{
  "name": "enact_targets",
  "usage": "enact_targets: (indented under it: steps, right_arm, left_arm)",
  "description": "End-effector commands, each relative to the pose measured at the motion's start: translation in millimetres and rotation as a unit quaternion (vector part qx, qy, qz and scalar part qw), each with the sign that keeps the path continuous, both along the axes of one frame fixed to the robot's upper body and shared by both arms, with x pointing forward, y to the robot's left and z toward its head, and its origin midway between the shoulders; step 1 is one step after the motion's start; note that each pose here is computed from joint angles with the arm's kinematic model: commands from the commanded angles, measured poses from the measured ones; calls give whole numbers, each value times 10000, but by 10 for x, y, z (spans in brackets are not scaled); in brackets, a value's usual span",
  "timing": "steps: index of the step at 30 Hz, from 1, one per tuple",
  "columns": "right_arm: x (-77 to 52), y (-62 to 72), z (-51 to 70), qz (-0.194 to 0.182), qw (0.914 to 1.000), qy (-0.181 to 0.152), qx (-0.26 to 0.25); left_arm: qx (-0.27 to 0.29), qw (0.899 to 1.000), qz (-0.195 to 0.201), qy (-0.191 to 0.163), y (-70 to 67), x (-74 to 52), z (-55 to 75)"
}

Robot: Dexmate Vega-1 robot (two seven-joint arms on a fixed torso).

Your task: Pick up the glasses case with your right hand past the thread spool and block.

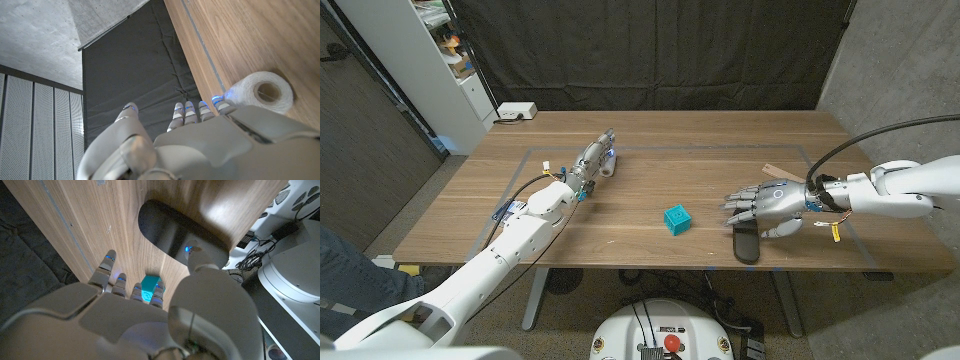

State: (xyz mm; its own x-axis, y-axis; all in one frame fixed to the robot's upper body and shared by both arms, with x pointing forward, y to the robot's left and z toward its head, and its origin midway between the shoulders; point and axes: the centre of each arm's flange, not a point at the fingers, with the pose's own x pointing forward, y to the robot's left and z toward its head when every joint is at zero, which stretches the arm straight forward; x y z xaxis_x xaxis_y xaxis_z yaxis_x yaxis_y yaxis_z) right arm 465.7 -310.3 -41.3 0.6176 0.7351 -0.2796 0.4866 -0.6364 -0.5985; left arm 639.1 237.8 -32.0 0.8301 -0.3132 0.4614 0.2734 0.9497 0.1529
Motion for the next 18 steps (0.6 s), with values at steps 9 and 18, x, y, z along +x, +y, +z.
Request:
enact_targets:
  steps: [9,18]
  right_arm:
    - [47,47,-153,21,10000,77,-25]
    - [86,37,-203,-1,9998,151,113]
  left_arm:
    - [42,10000,10,24,-23,-5,24]
    - [70,10000,3,55,-41,15,25]
